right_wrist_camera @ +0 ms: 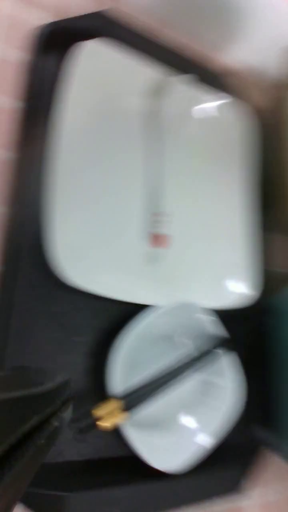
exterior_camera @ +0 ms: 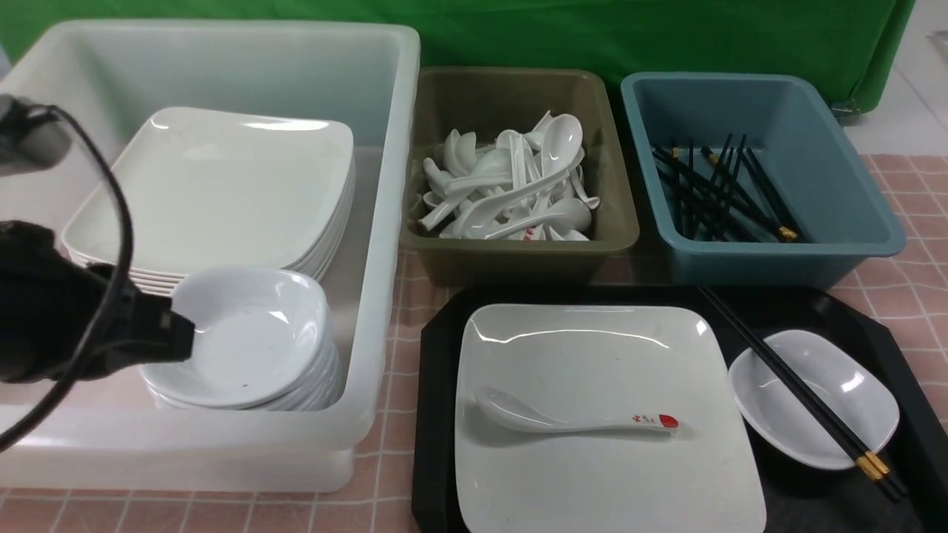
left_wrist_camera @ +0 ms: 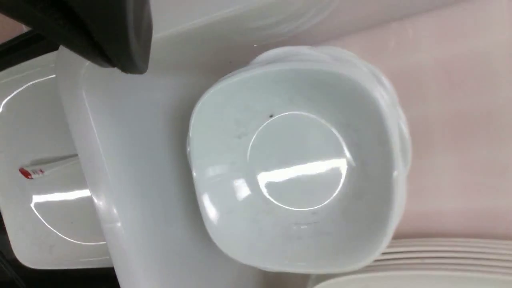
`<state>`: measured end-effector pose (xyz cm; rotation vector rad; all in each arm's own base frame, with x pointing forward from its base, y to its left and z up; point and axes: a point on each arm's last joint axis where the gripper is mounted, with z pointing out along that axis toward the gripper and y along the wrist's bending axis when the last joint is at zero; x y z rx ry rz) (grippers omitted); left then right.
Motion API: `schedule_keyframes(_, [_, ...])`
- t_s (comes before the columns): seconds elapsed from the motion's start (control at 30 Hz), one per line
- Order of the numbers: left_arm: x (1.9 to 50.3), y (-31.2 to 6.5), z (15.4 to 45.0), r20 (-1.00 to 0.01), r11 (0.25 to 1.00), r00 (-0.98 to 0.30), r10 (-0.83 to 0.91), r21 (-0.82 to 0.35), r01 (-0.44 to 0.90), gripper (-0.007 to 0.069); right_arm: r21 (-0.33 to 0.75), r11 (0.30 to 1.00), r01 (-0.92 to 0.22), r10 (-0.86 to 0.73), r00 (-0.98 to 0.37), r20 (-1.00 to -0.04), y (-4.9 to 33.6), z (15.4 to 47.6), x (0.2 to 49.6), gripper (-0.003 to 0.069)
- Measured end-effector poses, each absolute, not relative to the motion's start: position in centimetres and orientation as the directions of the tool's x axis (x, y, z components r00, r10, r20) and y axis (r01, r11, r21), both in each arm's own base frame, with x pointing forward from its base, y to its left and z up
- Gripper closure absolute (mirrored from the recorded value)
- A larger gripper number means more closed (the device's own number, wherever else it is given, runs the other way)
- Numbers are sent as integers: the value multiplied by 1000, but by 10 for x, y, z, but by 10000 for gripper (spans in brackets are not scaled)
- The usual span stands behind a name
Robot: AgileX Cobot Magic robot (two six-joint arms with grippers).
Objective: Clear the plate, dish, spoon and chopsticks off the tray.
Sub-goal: Use the right arm to grab a pair of chopsticks from the plate
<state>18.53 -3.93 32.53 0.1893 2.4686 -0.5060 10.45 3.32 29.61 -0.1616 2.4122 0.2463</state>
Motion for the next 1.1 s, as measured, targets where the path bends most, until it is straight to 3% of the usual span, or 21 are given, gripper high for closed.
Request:
schedule_keyframes(0.17, [197,-78,336,-601,861,-788,131,-325,391,635,8,965,-260,-238,-892,-384,46,297,162,629])
schedule_keyframes(0.33, [197,-142,340,-579,762,-750,321,-313,567,636,1,966,-260,-251,-935,-250,46,282,221,629])
schedule_keyframes(0.43, [198,-167,337,-568,727,-725,391,-293,621,636,19,960,-280,-268,-936,-228,49,279,242,606])
schedule_keyframes(0.53, [207,-209,330,-570,674,-675,469,-263,690,638,40,948,-316,-305,-936,-177,57,264,276,431])
schedule_keyframes(0.57, [208,-212,331,-575,671,-671,469,-262,694,638,41,947,-318,-306,-935,-179,58,265,278,419])
schedule_keyframes(0.6, [212,-225,328,-583,657,-656,479,-258,708,638,47,946,-321,-310,-938,-153,60,256,290,340])
schedule_keyframes(0.67, [219,-238,322,-593,648,-642,486,-249,720,638,50,946,-320,-312,-942,-127,63,244,304,253])
schedule_keyframes(0.8, [233,-255,310,-626,633,-605,492,-221,742,638,42,946,-322,-317,-944,-92,65,224,322,202])
schedule_keyframes(1.1, [242,-263,297,-636,629,-589,499,-202,751,635,-46,947,-318,-318,-948,-9,59,177,341,214])
